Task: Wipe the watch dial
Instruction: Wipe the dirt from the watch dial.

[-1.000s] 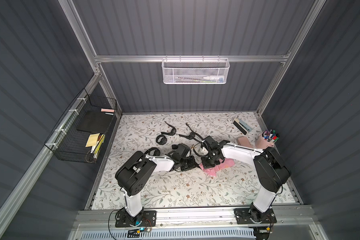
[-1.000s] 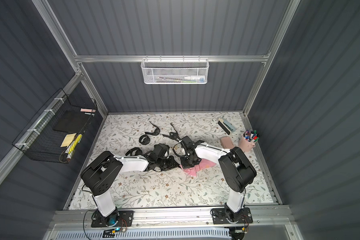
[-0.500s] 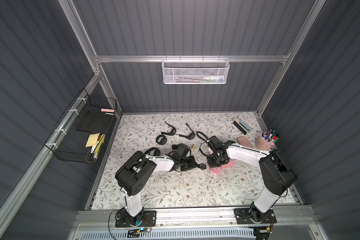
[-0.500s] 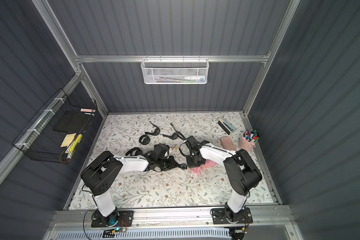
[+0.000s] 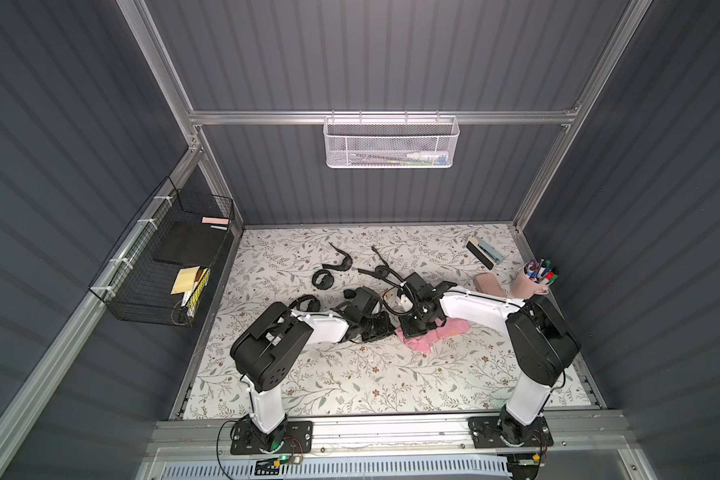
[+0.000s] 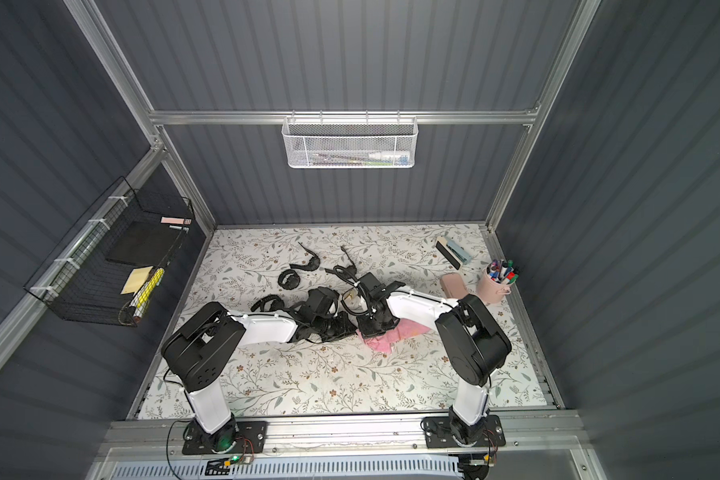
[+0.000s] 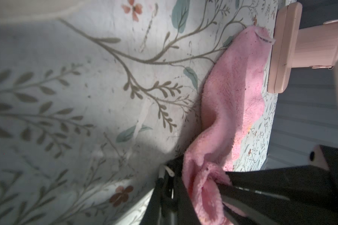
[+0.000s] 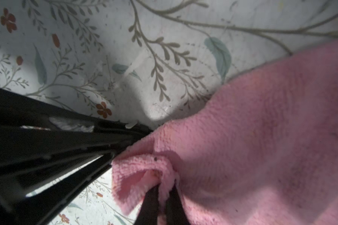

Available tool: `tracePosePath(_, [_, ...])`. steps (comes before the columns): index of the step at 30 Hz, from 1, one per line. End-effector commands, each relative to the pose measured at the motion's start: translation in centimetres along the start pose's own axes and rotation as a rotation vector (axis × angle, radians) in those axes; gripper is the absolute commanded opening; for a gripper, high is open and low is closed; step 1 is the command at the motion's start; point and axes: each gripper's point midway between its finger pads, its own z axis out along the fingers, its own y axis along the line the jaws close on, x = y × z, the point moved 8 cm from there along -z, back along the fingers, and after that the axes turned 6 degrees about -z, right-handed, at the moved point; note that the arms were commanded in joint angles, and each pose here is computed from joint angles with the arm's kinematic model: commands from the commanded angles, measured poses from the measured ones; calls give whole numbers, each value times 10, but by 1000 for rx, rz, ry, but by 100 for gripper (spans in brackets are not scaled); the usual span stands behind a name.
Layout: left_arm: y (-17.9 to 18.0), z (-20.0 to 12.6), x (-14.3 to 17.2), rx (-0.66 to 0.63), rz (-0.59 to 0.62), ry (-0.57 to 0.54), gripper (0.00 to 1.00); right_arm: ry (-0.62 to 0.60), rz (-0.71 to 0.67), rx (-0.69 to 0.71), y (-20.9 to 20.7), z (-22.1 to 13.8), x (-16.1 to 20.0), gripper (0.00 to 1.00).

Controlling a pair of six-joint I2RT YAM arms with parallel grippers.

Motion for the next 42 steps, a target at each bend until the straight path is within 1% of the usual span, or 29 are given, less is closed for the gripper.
tracePosePath(1, [-9, -5, 0, 13, 32, -8, 14, 50, -11, 74, -9, -2, 17, 0])
tracePosePath(4, [-9, -4, 0, 15, 33, -8, 14, 25, 7, 135, -19, -10, 17, 0])
tracePosePath(6, [-9, -4, 0, 14, 32, -9, 14, 3, 17, 146, -20, -13, 9, 0])
tracePosePath(9, [-9, -5, 0, 15, 35, -10, 14, -15, 15, 85, -8, -13, -10, 0])
tracePosePath(12, [-9, -6, 1, 13, 34, -7, 14, -22, -38, 54, 10, -10, -19, 0])
tracePosePath(14, [-8, -6, 2, 13, 33, -3, 14, -9, -68, 53, 18, -6, -17, 0])
tracePosePath(17, [-8, -5, 2, 14, 31, -3, 14, 25, -71, 57, 16, -1, -5, 0])
tracePosePath(21, [-7, -5, 2, 15, 34, 1, 14, 43, -65, 127, 3, -1, 14, 0])
tracePosePath(23, [-7, -5, 2, 14, 35, 2, 14, 39, -37, 143, -7, -4, 19, 0])
tracePosePath(26, [-8, -5, 2, 12, 37, 2, 14, 24, 9, 143, -17, -8, 13, 0])
tracePosePath(27, [-8, -5, 1, 13, 38, 0, 14, 20, 1, 145, -16, -9, 9, 0])
tracePosePath(31, [-8, -5, 1, 11, 37, -3, 14, 5, -23, 97, 1, -6, -11, 0])
tracePosePath(34, [-8, -5, 1, 12, 35, -5, 14, -3, -36, 81, 8, -2, -14, 0])
tracePosePath(38, [-8, -4, 1, 9, 34, 2, 14, 20, -39, 73, 6, 5, -4, 0])
tracePosePath(42, [-8, -3, 1, 6, 34, 13, 14, 32, 3, 118, -7, 16, 9, 0])
